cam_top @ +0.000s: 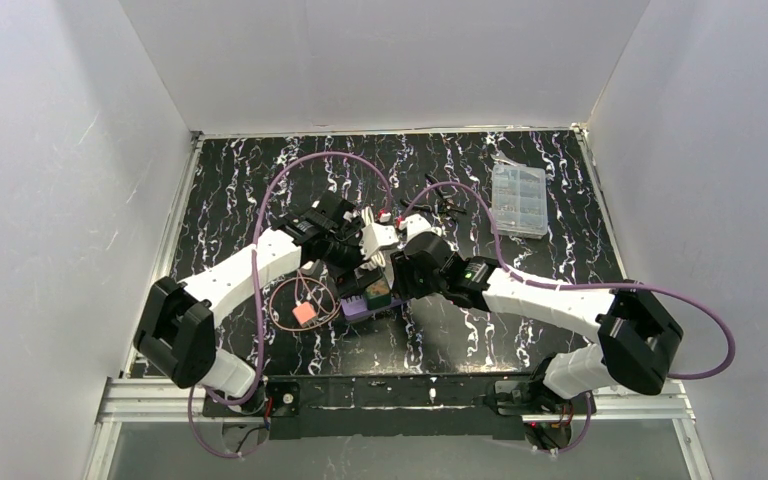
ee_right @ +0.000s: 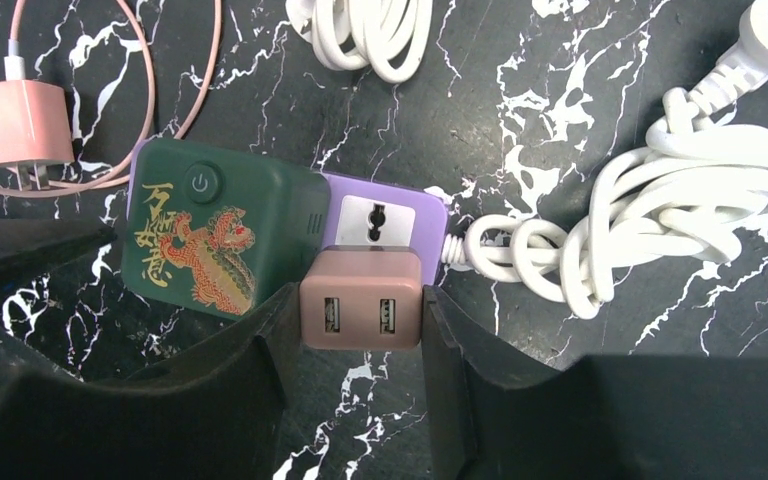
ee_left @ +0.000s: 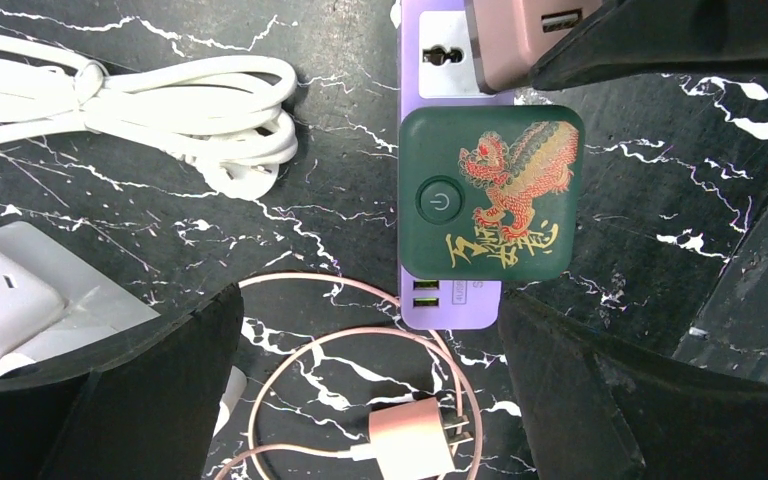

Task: Insert the plug
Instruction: Insert the plug into the socket.

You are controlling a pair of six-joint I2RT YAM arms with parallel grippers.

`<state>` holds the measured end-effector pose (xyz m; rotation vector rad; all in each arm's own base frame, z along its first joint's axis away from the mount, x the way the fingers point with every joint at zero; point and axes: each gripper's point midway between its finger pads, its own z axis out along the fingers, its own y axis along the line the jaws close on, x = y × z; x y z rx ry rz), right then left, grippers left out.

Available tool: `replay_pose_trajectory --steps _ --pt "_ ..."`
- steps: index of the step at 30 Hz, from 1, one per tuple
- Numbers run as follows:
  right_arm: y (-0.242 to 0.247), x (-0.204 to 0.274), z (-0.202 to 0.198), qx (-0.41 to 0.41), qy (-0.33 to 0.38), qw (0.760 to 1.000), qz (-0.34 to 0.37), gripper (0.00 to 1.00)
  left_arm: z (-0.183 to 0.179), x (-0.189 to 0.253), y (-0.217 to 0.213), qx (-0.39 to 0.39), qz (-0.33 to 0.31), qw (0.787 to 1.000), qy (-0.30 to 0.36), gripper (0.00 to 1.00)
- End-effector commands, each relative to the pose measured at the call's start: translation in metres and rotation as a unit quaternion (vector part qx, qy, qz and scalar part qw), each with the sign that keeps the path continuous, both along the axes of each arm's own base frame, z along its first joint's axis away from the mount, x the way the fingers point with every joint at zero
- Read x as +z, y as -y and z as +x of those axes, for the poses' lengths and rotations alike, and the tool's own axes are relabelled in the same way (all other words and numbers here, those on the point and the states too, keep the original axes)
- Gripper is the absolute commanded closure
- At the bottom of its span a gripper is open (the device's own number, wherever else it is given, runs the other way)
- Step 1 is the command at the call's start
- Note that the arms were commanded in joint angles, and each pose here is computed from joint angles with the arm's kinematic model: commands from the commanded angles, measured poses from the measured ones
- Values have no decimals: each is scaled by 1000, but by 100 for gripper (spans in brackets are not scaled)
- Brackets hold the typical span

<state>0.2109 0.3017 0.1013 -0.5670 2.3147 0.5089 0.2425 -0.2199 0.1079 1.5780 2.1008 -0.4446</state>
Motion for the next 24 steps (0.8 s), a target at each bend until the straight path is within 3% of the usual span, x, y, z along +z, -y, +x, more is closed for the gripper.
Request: replay_pose_trajectory --steps 1,15,24 --pt "12 -8 -14 23 -17 999 -33 99 7 7 7 -6 3 1000 16 2" --pt "3 -22 -10 33 -25 999 -23 99 7 0 7 -8 10 1000 12 3" --pt "16 -40 -12 32 -39 997 -55 99 6 1 7 -12 8 1000 13 4"
